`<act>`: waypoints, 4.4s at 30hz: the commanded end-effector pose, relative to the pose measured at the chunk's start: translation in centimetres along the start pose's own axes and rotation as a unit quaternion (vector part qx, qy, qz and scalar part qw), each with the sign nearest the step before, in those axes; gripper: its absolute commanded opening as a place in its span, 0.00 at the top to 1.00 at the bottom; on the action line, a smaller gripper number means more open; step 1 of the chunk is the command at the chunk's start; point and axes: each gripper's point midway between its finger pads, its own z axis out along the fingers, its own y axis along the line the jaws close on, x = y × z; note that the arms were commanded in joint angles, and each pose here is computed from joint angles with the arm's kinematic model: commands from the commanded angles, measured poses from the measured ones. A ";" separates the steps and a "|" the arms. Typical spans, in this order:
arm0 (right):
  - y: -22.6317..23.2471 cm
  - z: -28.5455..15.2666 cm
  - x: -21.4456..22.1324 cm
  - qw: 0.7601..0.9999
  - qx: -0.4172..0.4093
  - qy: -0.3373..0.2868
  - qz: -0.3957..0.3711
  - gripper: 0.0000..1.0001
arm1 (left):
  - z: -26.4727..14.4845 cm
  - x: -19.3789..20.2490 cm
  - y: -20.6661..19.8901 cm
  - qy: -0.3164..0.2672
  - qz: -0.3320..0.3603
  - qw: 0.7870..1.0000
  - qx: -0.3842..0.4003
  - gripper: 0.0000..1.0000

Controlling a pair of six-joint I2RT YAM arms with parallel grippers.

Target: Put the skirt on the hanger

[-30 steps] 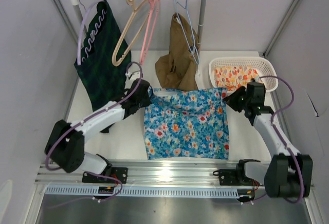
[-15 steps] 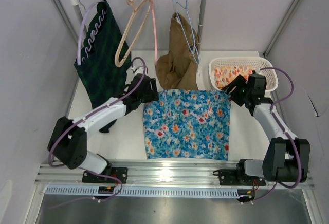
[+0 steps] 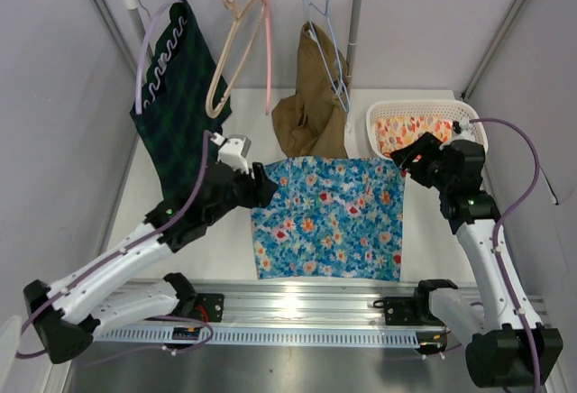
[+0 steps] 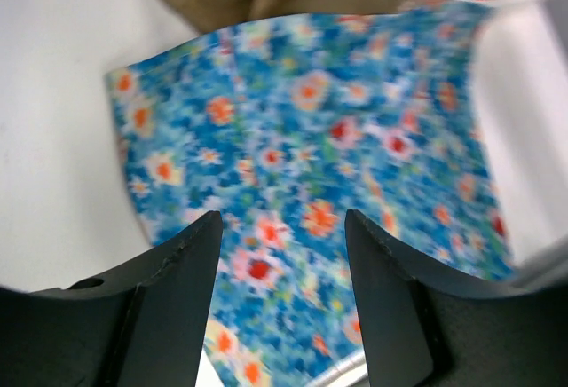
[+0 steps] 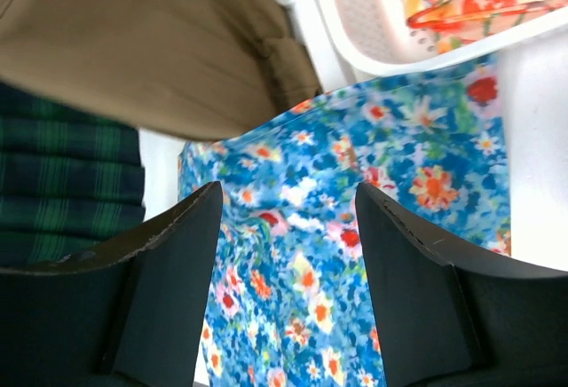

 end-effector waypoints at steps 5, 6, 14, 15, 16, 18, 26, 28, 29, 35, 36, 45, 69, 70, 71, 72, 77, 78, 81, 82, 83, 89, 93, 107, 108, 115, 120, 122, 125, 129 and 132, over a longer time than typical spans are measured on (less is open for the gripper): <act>1.2 -2.0 0.9 0.999 -0.021 0.008 -0.024 0.34 | -8.9 -10.1 -5.2 -0.115 0.005 0.989 0.093 0.39; 1.4 -2.2 0.9 0.999 -0.026 0.006 -0.025 0.34 | -10.0 -11.7 -5.8 -0.134 0.005 0.986 0.103 0.39; 2.2 -2.4 1.2 0.999 -0.038 0.012 -0.034 0.35 | -13.4 -23.4 -8.6 -0.266 0.036 0.959 0.090 0.31; 2.2 -2.4 1.1 0.999 -0.039 0.010 -0.033 0.35 | -12.3 -24.9 -8.7 -0.277 0.039 0.958 0.066 0.30; 2.3 -2.4 1.2 0.999 -0.041 0.011 -0.033 0.35 | -12.8 -26.6 -8.9 -0.297 0.055 0.952 0.056 0.29; 2.6 -2.6 1.0 0.998 -0.046 0.009 -0.033 0.35 | -10.8 -28.5 -9.0 -0.311 0.079 0.947 0.024 0.28; 3.3 -3.1 0.7 0.998 -0.055 0.006 -0.034 0.35 | -3.9 -33.8 -7.5 -0.303 0.103 0.947 -0.021 0.28; 3.5 -3.2 0.6 0.998 -0.058 0.004 -0.035 0.35 | -1.9 -34.4 -6.9 -0.299 0.109 0.948 -0.032 0.28; 3.6 -3.2 0.6 0.998 -0.059 0.005 -0.036 0.36 | -1.6 -34.9 -6.8 -0.301 0.108 0.947 -0.032 0.28; 3.7 -3.4 0.5 0.997 -0.061 0.007 -0.044 0.35 | 2.0 -35.2 -5.5 -0.276 0.124 0.952 -0.050 0.28; 3.7 -3.4 0.6 0.997 -0.061 0.007 -0.046 0.35 | 2.3 -35.1 -5.4 -0.271 0.130 0.952 -0.051 0.28; 3.2 -3.3 1.1 0.997 -0.058 0.011 -0.049 0.35 | 5.3 -34.1 -3.7 -0.233 0.140 0.961 -0.047 0.29; 3.0 -2.6 1.1 0.997 -0.059 0.012 -0.053 0.44 | 8.1 -33.7 -1.7 -0.206 0.119 0.971 -0.012 0.44; 3.1 -2.6 1.1 0.997 -0.060 0.011 -0.054 0.45 | 8.0 -33.8 -1.7 -0.209 0.120 0.971 -0.012 0.45; 3.1 -2.6 1.1 0.997 -0.061 0.011 -0.055 0.45 | 7.8 -34.0 -1.8 -0.212 0.122 0.970 -0.011 0.46; 3.1 -2.5 1.0 0.997 -0.060 0.010 -0.054 0.46 | 7.8 -34.0 -1.7 -0.212 0.123 0.969 -0.014 0.48; 3.1 -2.4 1.1 0.997 -0.062 0.013 -0.054 0.49 | 7.4 -34.6 -1.4 -0.222 0.130 0.966 -0.026 0.57; 3.2 -2.4 1.0 0.996 -0.062 0.013 -0.055 0.49 | 7.4 -34.6 -1.3 -0.221 0.131 0.966 -0.029 0.61; 3.3 -2.4 0.9 0.996 -0.064 0.011 -0.056 0.50 | 7.1 -35.1 -1.3 -0.226 0.135 0.964 -0.033 0.66; 3.4 -2.4 0.9 0.996 -0.065 0.011 -0.057 0.50 | 7.1 -35.1 -1.2 -0.226 0.134 0.964 -0.036 0.67; 3.4 -2.4 0.9 0.996 -0.064 0.011 -0.057 0.51 | 7.1 -35.2 -1.2 -0.228 0.136 0.964 -0.036 0.68; 3.6 -2.4 0.5 0.996 -0.066 0.008 -0.060 0.51 | 6.2 -36.1 -1.4 -0.243 0.144 0.959 -0.037 0.85; 3.7 -2.5 0.4 0.996 -0.066 0.008 -0.064 0.52 | 5.9 -36.6 -1.6 -0.252 0.152 0.955 -0.035 0.97; 3.8 -2.4 0.2 0.995 -0.068 0.008 -0.069 0.53 | 3.5 -38.3 -1.7 -0.285 0.161 0.943 -0.069 1.00; 3.8 -2.4 0.3 0.995 -0.069 0.008 -0.069 0.52 | 3.0 -38.4 -1.8 -0.287 0.162 0.942 -0.070 1.00; 4.1 -2.5 0.1 0.995 -0.074 0.007 -0.069 0.53 | 1.3 -37.3 -2.4 -0.278 0.164 0.944 -0.073 1.00; 4.3 -2.9 0.1 0.994 -0.077 0.007 -0.071 0.53 | 0.6 -35.8 -3.0 -0.265 0.164 0.947 -0.075 1.00; 4.2 -2.9 0.2 0.994 -0.078 0.009 -0.071 0.53 | -0.2 -35.6 -3.2 -0.266 0.162 0.947 -0.079 1.00; 4.3 -3.0 0.3 0.994 -0.080 0.011 -0.072 0.53 | -0.2 -34.3 -3.3 -0.252 0.167 0.950 -0.083 1.00; 4.5 -3.3 0.2 0.994 -0.080 0.012 -0.074 0.53 | -1.9 -33.2 -3.5 -0.243 0.167 0.952 -0.084 1.00; 4.4 -3.7 0.2 0.994 -0.077 0.012 -0.075 0.53 | -2.1 -31.1 -3.9 -0.218 0.167 0.959 -0.068 1.00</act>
